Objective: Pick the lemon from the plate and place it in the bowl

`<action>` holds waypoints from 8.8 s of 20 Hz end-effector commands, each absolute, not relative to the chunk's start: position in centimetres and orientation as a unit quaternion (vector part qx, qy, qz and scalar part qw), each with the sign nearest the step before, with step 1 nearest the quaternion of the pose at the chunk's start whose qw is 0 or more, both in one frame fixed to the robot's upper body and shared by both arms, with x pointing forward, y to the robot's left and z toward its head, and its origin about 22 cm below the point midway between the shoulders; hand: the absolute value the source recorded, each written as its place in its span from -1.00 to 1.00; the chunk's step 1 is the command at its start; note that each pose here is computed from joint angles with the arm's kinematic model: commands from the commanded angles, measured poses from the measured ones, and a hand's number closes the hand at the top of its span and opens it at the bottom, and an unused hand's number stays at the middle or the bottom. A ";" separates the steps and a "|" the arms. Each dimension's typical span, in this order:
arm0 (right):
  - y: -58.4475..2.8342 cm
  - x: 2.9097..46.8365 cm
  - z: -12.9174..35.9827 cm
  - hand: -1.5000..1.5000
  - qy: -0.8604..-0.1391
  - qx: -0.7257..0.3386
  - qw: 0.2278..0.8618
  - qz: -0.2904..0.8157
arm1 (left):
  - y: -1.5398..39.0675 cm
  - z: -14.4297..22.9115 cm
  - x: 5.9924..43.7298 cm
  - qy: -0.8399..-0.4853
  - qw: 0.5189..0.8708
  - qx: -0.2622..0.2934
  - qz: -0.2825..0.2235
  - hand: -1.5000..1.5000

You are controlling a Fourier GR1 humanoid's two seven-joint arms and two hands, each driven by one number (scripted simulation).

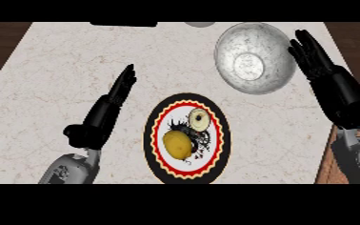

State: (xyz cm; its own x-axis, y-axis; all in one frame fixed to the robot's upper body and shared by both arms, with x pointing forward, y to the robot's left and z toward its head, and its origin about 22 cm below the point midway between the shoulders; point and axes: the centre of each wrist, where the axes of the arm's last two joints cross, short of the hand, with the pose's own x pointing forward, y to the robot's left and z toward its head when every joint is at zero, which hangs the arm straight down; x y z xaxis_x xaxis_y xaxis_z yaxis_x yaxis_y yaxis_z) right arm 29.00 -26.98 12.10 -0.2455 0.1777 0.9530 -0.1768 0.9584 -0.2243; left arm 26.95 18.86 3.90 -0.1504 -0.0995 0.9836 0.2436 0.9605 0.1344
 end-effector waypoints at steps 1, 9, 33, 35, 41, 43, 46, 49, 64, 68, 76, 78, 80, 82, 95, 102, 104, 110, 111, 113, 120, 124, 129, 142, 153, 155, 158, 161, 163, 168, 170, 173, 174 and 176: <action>-22.4 28.6 11.1 1.00 -0.759 0.029 0.612 0.220 | 20.5 3.5 26.3 -0.742 0.660 -0.039 -0.113 0.00; -12.9 23.2 5.8 -1.00 -0.784 0.011 0.542 0.301 | 21.7 1.7 27.2 -0.709 0.703 0.031 -0.055 0.00; -8.9 21.7 11.5 -1.00 -0.714 -0.030 0.594 0.368 | 22.6 1.7 27.2 -0.712 0.700 0.031 -0.046 0.00; -8.9 20.3 12.0 -1.00 -0.682 -0.041 0.617 0.391 | 22.2 3.7 27.4 -0.714 0.697 0.035 -0.046 0.00; -6.5 22.7 9.2 -1.00 -0.628 -0.057 0.641 0.438 | 21.6 2.1 28.0 -0.717 0.695 0.016 -0.050 0.00; -9.2 22.0 10.0 -1.00 -0.623 -0.043 0.642 0.445 | 21.3 2.3 27.4 -0.713 0.699 0.038 -0.047 0.00; -9.4 24.0 7.3 -1.00 -0.632 -0.027 0.642 0.433 | 22.5 2.3 27.0 -0.711 0.701 0.026 -0.048 0.00; -10.2 22.8 6.6 -1.00 -0.634 -0.011 0.639 0.435 | 22.6 3.1 27.2 -0.714 0.698 0.031 -0.050 0.00; -9.8 22.7 6.6 -1.00 -0.649 0.059 0.663 0.368 | 21.1 3.8 26.6 -0.713 0.700 0.029 -0.045 0.00; -9.8 20.7 3.0 -1.00 -0.631 0.071 0.673 0.378 | 22.2 4.1 27.4 -0.719 0.692 0.040 -0.047 0.00; -10.1 22.9 0.9 -1.00 -0.634 0.076 0.681 0.358 | 20.5 1.7 26.4 -0.718 0.693 0.023 -0.053 0.00; -7.5 23.0 0.1 -1.00 -0.626 0.068 0.681 0.373 | 20.6 2.7 28.0 -0.716 0.696 0.026 -0.047 0.00; -7.9 23.0 -0.5 -1.00 -0.637 0.058 0.678 0.363 | 22.4 3.7 28.4 -0.712 0.699 0.027 -0.054 0.00; -7.8 24.0 -2.1 -1.00 -0.629 0.022 0.671 0.391 | 19.6 2.1 26.7 -0.714 0.697 0.033 -0.053 0.00; -7.0 24.7 -3.9 1.00 -0.608 0.014 0.650 0.455 | 21.1 2.3 25.8 -0.712 0.698 0.034 -0.059 0.00; -5.3 23.9 -3.9 1.00 -0.626 0.011 0.575 0.526 | 22.6 3.4 27.0 -0.715 0.697 0.023 -0.043 0.00; -5.4 23.4 -4.8 1.00 -0.627 0.034 0.589 0.510 | 20.8 2.0 27.1 -0.707 0.705 0.031 -0.050 0.00; -3.9 22.9 -2.8 1.00 -0.667 0.026 0.597 0.446 | 21.0 2.0 28.6 -0.714 0.698 0.030 -0.046 0.00; -4.2 23.9 -1.7 1.00 -0.672 -0.002 0.621 0.404 | 21.8 2.8 27.8 -0.713 0.699 0.021 -0.052 0.00; -5.5 26.0 -1.0 1.00 -0.677 -0.059 0.657 0.326 | 21.3 2.7 27.4 -0.716 0.695 0.032 -0.054 0.00; -1.9 28.3 5.3 1.00 -0.770 -0.143 0.595 0.180 | 22.0 3.2 28.2 -0.709 0.702 0.021 -0.060 0.00; 0.0 29.0 9.4 1.00 -0.804 -0.196 0.534 0.174 | 20.9 2.1 26.3 -0.709 0.703 0.018 -0.053 0.00; 2.4 30.2 15.7 1.00 -0.791 -0.272 0.518 0.177 | 20.7 3.1 28.1 -0.711 0.701 0.028 -0.041 0.00; 2.0 32.7 25.6 1.00 -0.745 -0.362 0.545 0.128 | 22.0 2.7 27.4 -0.716 0.695 0.040 -0.051 0.00; -5.8 40.2 23.8 1.00 -0.650 -0.484 0.557 0.181 | 22.5 3.3 27.1 -0.716 0.696 0.030 -0.047 0.00; -7.1 41.0 22.4 1.00 -0.626 -0.515 0.547 0.210 | 21.7 2.7 27.7 -0.720 0.692 0.032 -0.050 0.00; -9.3 42.2 20.4 1.00 -0.623 -0.527 0.541 0.202 | 21.1 2.3 28.0 -0.715 0.696 0.025 -0.052 0.00; -12.9 43.3 18.6 1.00 -0.604 -0.539 0.555 0.191 | 19.4 1.6 27.1 -0.717 0.694 0.019 -0.058 0.00; -15.3 44.2 18.8 1.00 -0.604 -0.537 0.560 0.182 | 20.7 3.3 27.8 -0.721 0.691 0.021 -0.053 0.00; -19.9 44.8 15.8 1.00 -0.575 -0.560 0.564 0.193 | 20.7 3.6 27.7 -0.717 0.694 0.024 -0.058 0.00; -19.0 44.7 14.1 1.00 -0.569 -0.552 0.579 0.193 | 21.0 4.3 27.3 -0.717 0.695 0.021 -0.054 0.00; -22.0 44.8 11.4 1.00 -0.553 -0.534 0.605 0.207 | 20.7 4.7 27.4 -0.721 0.691 0.020 -0.052 0.00; -21.6 45.0 11.9 1.00 -0.558 -0.502 0.626 0.210 | 20.5 3.8 29.6 -0.713 0.699 0.025 -0.049 0.00; -21.7 45.6 12.8 1.00 -0.562 -0.477 0.657 0.157 | 20.7 2.9 27.8 -0.717 0.694 0.016 -0.061 0.00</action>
